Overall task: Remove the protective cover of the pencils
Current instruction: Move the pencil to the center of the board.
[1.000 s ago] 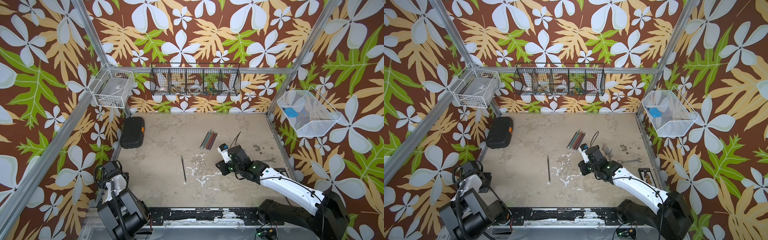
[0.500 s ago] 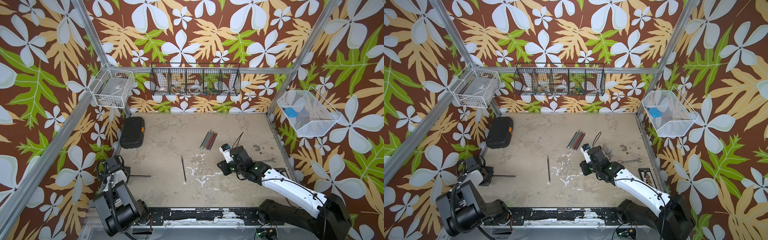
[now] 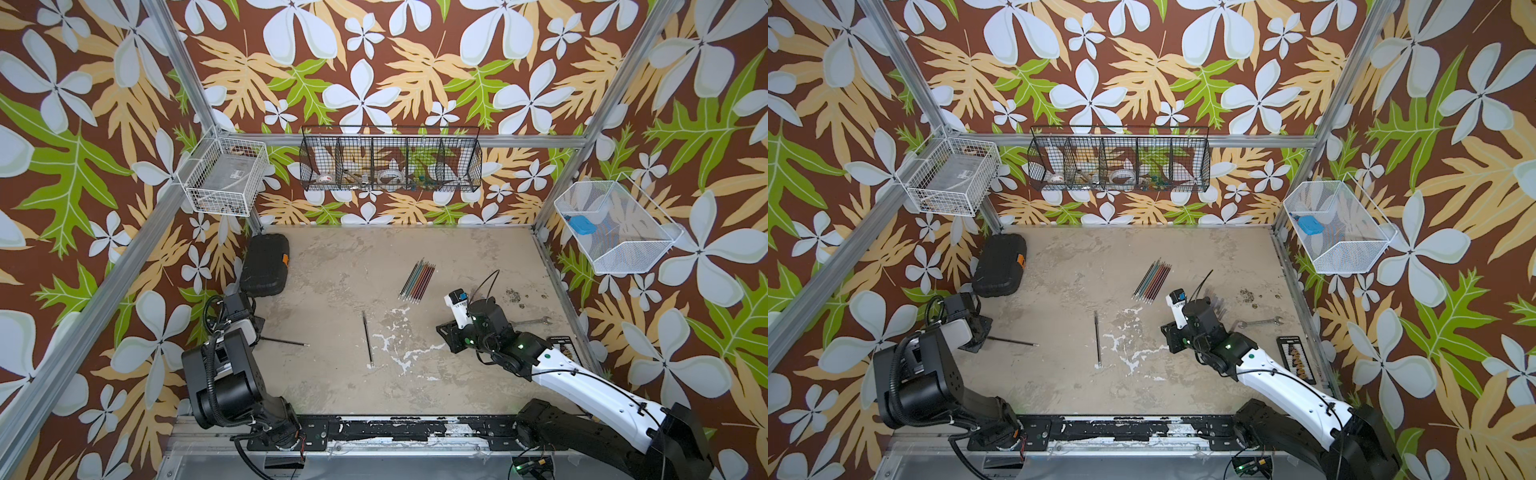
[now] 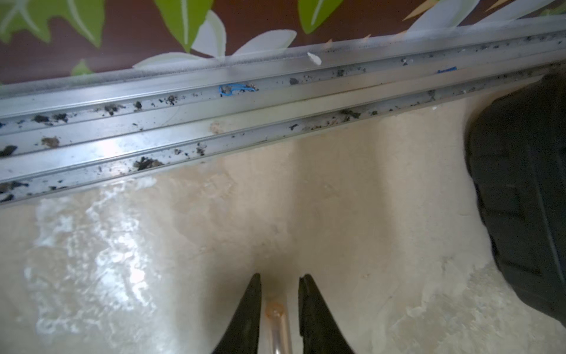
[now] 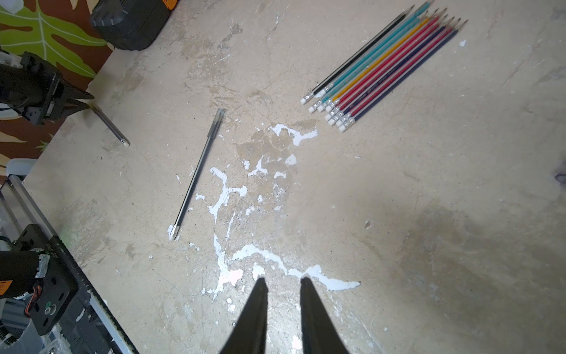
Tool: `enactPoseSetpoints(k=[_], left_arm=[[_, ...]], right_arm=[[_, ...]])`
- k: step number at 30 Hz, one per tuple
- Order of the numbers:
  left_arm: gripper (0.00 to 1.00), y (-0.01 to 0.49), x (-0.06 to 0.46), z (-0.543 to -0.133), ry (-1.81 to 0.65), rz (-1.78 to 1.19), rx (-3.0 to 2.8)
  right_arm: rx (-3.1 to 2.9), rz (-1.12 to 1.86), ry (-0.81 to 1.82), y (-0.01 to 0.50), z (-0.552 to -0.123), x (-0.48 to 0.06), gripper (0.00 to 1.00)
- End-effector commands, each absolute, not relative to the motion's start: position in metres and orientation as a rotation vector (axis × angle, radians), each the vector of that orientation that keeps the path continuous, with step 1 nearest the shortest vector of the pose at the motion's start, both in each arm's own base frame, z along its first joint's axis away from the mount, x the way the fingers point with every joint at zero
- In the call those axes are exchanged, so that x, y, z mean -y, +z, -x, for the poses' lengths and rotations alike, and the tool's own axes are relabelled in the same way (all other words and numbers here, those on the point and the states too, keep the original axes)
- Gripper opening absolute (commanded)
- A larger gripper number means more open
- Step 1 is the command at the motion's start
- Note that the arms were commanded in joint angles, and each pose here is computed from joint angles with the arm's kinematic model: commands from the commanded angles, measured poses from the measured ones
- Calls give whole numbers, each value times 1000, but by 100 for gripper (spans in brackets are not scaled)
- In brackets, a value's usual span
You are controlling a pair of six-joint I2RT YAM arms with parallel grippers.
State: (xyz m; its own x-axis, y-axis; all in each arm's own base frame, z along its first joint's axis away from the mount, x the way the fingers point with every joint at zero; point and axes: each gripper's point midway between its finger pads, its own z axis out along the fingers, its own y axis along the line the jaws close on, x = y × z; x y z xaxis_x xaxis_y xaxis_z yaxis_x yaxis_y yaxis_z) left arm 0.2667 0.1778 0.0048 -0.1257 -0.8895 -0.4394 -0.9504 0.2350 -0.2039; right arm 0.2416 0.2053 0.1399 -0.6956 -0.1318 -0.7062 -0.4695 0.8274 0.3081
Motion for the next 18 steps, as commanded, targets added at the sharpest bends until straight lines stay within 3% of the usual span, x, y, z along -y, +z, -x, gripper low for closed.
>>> enactPoseSetpoints(k=[1, 18], left_arm=[[25, -38, -117, -181, 243, 1864, -2493], [23, -44, -68, -222, 364, 1446, -2792]], right_arm=[[-2241, 405, 619, 151, -250, -205, 23], [-2197, 311, 722, 157, -266, -177, 23]])
